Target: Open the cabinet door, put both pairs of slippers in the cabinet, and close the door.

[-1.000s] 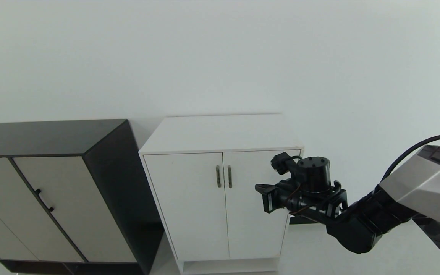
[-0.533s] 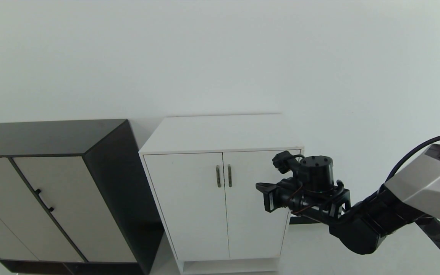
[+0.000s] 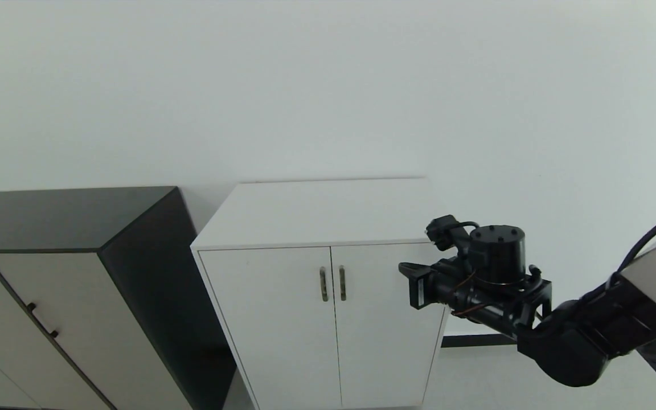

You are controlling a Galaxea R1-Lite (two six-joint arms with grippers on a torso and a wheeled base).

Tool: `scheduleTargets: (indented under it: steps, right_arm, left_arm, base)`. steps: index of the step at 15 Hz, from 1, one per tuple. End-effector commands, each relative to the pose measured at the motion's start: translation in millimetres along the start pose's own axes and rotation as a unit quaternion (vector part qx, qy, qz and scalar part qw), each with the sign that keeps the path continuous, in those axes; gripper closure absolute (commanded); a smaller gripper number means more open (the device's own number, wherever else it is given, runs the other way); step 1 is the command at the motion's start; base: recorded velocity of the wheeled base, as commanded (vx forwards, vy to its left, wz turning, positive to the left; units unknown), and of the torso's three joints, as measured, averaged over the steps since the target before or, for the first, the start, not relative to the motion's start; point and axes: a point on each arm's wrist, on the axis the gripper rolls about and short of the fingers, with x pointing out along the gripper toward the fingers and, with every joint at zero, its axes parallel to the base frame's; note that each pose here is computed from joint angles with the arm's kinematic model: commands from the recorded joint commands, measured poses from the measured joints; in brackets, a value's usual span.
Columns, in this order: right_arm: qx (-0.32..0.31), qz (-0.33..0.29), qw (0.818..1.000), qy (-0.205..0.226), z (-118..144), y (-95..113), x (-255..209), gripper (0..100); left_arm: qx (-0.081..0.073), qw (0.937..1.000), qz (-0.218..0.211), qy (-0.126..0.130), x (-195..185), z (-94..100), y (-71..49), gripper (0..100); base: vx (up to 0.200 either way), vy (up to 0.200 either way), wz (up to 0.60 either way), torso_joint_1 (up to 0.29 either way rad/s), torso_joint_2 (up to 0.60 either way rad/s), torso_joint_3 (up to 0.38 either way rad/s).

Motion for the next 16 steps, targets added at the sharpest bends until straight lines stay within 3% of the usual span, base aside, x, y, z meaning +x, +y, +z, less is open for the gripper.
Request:
scheduleTargets:
  steps: [1, 7, 10, 16]
  right_arm:
    - [0.000, -0.025, 0.999, -0.031, 27.5, -6.7, -48.9, 100]
    - [-0.012, -0.150, 0.988, -0.034, 39.8, -20.6, -202.5, 100]
    - [-0.025, -0.218, 0.975, -0.021, -0.7, -27.7, -279.5, 100]
    - [-0.023, -0.223, 0.974, -0.016, -68.4, -13.5, -352.4, 100]
  left_arm:
    - [0.000, 1.0000, 0.000, 0.000, 0.1, 0.1, -0.1, 100]
    - [-0.001, 1.0000, 0.001, 0.000, 0.1, 0.1, 0.0, 100]
    - [-0.001, 1.0000, 0.001, 0.000, 0.1, 0.1, 0.0, 100]
    - [0.000, 1.0000, 0.001, 0.000, 0.1, 0.1, 0.0, 100]
  base:
    - [0.000, 0.000, 0.00, 0.000, 0.00, 0.000]
    - [0.000, 0.000, 0.00, 0.000, 0.00, 0.000]
    - [0.000, 0.000, 0.00, 0.000, 0.00, 0.000]
    - [0.000, 0.000, 0.00, 0.000, 0.00, 0.000]
